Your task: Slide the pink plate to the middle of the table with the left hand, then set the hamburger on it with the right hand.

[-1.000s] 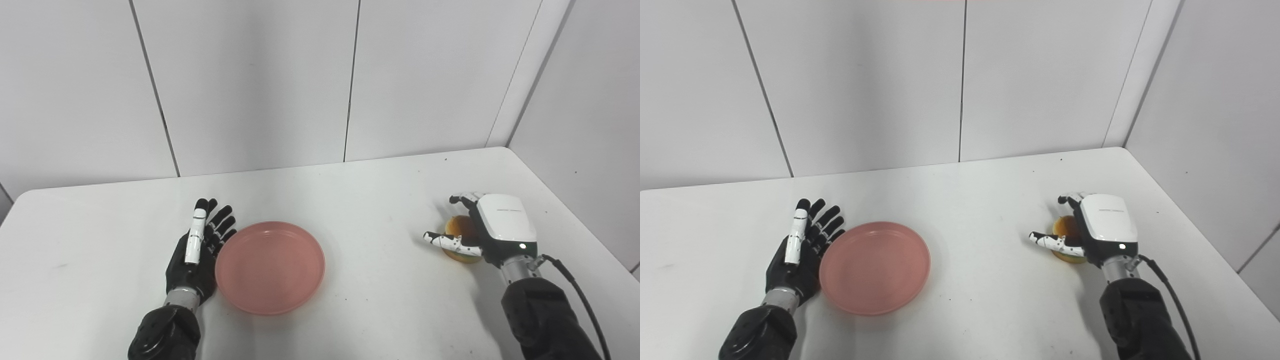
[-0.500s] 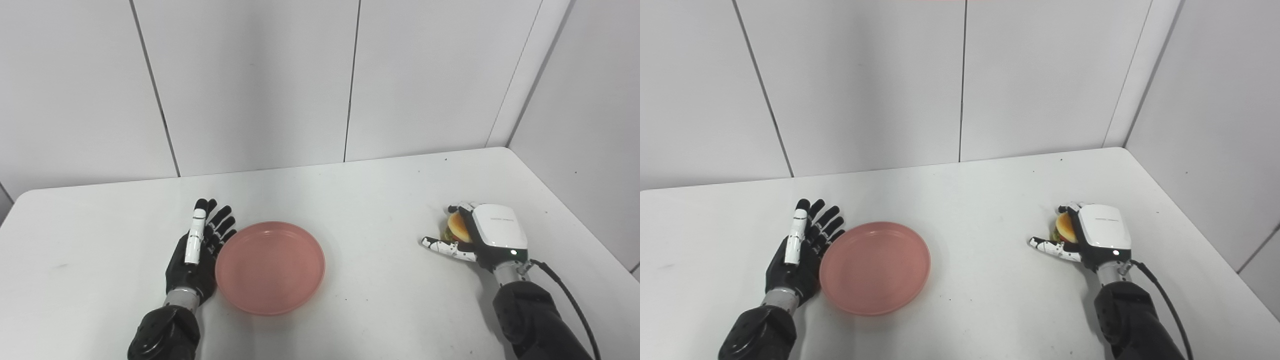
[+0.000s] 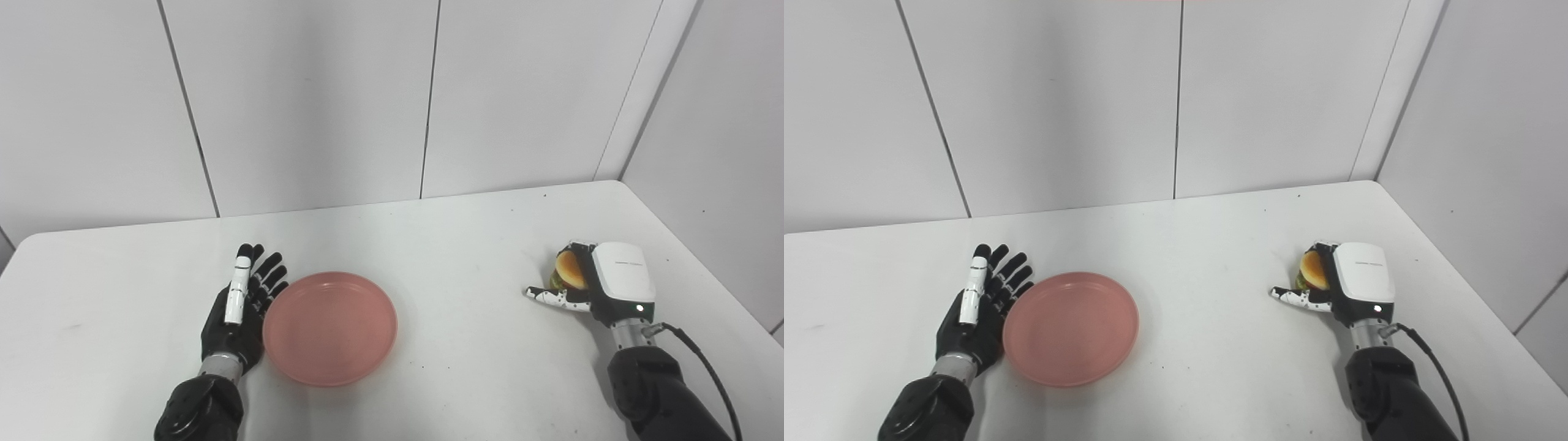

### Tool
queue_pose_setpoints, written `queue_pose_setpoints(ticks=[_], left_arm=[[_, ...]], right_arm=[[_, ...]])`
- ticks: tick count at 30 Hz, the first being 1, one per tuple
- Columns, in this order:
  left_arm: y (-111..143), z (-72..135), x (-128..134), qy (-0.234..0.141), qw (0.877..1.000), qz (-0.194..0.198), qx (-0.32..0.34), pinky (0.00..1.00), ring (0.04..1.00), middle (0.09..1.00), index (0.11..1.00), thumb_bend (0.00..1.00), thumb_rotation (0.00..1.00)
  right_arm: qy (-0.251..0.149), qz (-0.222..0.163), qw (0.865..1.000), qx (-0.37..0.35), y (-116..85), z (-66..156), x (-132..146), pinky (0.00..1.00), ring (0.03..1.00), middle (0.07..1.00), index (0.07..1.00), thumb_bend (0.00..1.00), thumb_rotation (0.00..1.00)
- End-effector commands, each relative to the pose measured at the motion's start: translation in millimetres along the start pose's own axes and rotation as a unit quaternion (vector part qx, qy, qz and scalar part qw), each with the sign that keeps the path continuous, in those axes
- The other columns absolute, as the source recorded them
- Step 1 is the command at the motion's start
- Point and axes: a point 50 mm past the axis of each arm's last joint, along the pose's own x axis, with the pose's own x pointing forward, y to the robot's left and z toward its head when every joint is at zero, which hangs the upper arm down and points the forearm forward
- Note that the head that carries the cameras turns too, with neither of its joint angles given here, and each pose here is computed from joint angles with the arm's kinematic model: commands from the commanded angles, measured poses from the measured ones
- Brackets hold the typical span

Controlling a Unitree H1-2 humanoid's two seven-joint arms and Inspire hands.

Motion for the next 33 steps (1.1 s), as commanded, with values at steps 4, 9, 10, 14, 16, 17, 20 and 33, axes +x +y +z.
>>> queue_pose_setpoints(ticks=[4,9,10,14,16,17,20,33], left_arm=[[5.1,-11.0,-2.3,0.031,0.999,0.012,0.003,0.92,0.901,0.875,0.909,0.65,0.75],[4.3,-11.0,-1.2,0.029,1.000,0.009,0.001,0.92,0.904,0.885,0.908,0.65,0.75],[3.9,-11.0,-1.0,0.029,1.000,0.008,0.002,0.92,0.904,0.888,0.908,0.65,0.75],[2.9,-11.9,0.4,0.031,0.999,0.008,-0.001,0.93,0.905,0.888,0.905,0.65,0.74],[1.8,-13.2,0.9,0.031,0.999,0.007,-0.002,0.94,0.907,0.886,0.902,0.65,0.74],[0.7,-14.0,1.2,0.031,1.000,0.006,0.000,0.94,0.907,0.882,0.901,0.65,0.73],[-1.9,-16.7,2.1,0.030,1.000,0.005,0.003,0.93,0.902,0.874,0.895,0.65,0.73],[-18.7,-36.6,6.2,0.035,0.999,0.001,0.021,0.90,0.897,0.862,0.902,0.68,0.76]], right_arm=[[-0.037,-0.039,0.998,0.032,-22.5,14.4,14.4,0.22,0.268,0.350,0.355,0.64,0.55],[-0.094,-0.066,0.991,0.064,-49.2,54.8,22.1,0.19,0.263,0.370,0.388,0.63,0.51],[-0.105,-0.069,0.989,0.073,-56.5,65.0,22.5,0.19,0.267,0.378,0.395,0.62,0.47],[-0.152,-0.085,0.979,0.106,-75.0,98.3,25.2,0.22,0.288,0.392,0.406,0.62,0.51],[-0.174,-0.087,0.973,0.124,-79.2,117.4,26.3,0.23,0.296,0.400,0.412,0.62,0.55],[-0.187,-0.089,0.969,0.134,-81.2,131.0,26.0,0.24,0.302,0.405,0.411,0.63,0.56],[-0.214,-0.090,0.961,0.153,-85.2,164.9,24.1,0.25,0.307,0.409,0.406,0.63,0.53],[-0.252,-0.049,0.943,0.213,-69.3,236.9,18.7,0.25,0.300,0.392,0.370,0.62,0.47]])
